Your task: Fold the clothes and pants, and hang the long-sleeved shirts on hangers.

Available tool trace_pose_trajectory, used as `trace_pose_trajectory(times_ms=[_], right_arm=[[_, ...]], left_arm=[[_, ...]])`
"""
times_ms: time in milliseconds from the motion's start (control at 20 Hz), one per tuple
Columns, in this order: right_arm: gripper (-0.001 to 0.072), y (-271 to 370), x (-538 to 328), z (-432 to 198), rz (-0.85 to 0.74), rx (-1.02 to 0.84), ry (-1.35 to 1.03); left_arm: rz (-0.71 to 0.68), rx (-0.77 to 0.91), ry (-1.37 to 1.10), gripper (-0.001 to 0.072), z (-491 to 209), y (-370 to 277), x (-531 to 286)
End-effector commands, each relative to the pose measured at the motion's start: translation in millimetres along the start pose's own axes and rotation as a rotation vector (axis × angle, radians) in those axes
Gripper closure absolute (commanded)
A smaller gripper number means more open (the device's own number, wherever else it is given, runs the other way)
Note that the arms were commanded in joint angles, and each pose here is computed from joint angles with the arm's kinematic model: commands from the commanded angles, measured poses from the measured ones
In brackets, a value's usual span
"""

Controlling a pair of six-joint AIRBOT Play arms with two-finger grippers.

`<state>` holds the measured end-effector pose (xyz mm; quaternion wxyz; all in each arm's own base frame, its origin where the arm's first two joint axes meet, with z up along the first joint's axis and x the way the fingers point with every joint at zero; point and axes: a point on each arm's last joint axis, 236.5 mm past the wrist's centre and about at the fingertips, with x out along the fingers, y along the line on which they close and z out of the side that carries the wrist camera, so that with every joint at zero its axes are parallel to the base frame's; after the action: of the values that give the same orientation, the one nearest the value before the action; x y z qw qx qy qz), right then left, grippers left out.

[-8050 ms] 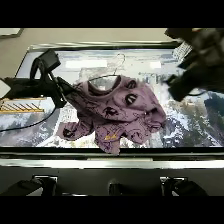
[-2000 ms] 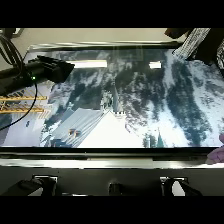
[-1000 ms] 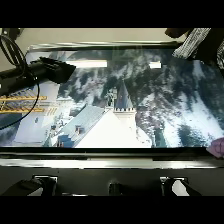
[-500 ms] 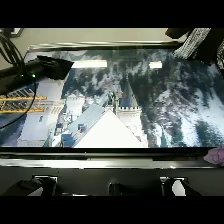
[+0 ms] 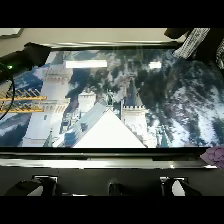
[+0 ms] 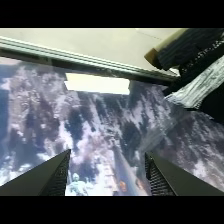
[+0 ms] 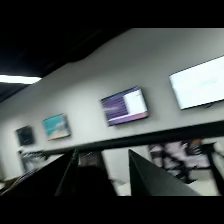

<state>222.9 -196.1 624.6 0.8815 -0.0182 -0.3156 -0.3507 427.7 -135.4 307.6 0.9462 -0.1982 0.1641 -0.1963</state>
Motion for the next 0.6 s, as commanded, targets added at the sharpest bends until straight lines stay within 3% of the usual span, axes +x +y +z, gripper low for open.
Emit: trace_pose_trajectory(times_ms=[0,50,150,200,350,450,550], right_arm=[[0.0429,134,-9,-117,0.362,0.01,0.318],[0.0477,185,-36,-161,0.497,-0.047,0.453],[0.0686,256,-100,-223,0.707,-0.144,0.667],[0.0682,282,-136,-249,0.789,-0.18,0.773],[0.0683,304,-230,-317,0.975,-0.368,1.067],[0.0684,301,-278,-340,1.129,-0.42,1.172],[0.0685,282,-307,-362,1.164,-0.421,1.273]], left_arm=[[0.053,0.03,-0.006,0.0252,3,15,-1],[0.07,0.052,-0.005,0.0363,3,19,-1],[0.115,0.113,0.024,0.0611,-3,29,-3],[0.144,0.144,0.067,0.0684,-12,37,-4],[0.252,0.225,0.269,0.0685,-55,67,-17],[0.303,0.263,0.318,0.0687,-70,84,-26],[0.329,0.299,0.354,0.0688,-88,101,-37]])
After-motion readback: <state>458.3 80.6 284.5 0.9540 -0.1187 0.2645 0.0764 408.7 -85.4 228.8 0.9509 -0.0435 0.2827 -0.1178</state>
